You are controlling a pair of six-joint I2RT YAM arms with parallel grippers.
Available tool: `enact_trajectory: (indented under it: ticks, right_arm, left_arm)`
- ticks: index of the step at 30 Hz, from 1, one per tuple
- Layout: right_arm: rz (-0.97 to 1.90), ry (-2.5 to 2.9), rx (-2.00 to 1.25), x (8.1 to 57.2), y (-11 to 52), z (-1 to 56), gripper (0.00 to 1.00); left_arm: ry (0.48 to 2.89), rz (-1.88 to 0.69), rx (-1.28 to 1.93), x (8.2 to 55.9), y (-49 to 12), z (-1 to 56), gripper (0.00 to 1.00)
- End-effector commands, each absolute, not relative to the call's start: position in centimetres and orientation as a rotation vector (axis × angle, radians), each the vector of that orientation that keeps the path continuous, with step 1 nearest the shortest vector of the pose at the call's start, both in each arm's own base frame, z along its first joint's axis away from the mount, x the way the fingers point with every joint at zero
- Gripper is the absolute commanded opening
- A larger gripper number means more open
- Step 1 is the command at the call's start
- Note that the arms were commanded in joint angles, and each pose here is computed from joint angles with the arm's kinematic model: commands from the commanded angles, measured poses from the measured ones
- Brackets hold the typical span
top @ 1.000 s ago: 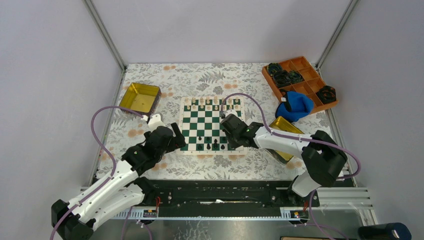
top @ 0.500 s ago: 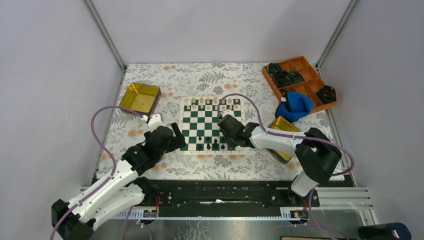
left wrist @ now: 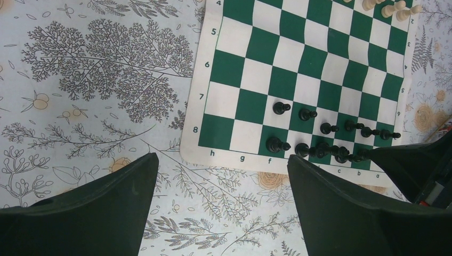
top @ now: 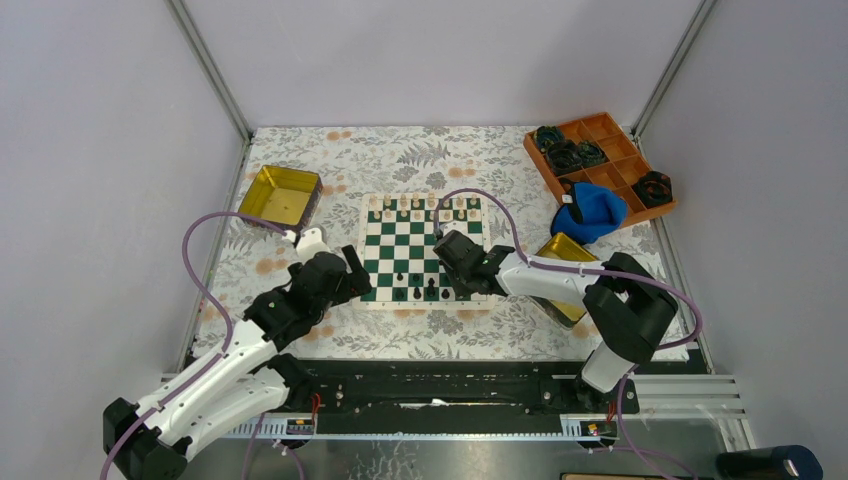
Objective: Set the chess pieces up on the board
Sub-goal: Place the chess piece on the chessboard.
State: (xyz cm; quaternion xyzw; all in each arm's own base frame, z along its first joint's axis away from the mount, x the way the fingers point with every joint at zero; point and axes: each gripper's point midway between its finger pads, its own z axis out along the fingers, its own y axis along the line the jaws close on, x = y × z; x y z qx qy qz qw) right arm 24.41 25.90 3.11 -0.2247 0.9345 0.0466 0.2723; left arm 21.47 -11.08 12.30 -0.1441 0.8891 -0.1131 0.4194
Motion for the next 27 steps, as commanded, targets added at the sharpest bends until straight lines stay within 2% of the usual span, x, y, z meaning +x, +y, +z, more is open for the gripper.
enact_trajectory:
  ticks: [1,27]
  right_arm:
    - [0.106,2.460,-0.599,25.4,26.4,4.0,0.00]
    - [0.125,2.498,-0.616,24.3,26.0,3.9,0.00]
  left_arm:
    - [2.197,-0.279,-0.400,22.1,-10.9,12.4,0.99]
    - [2.199,-0.282,-0.399,22.1,-10.9,12.4,0.99]
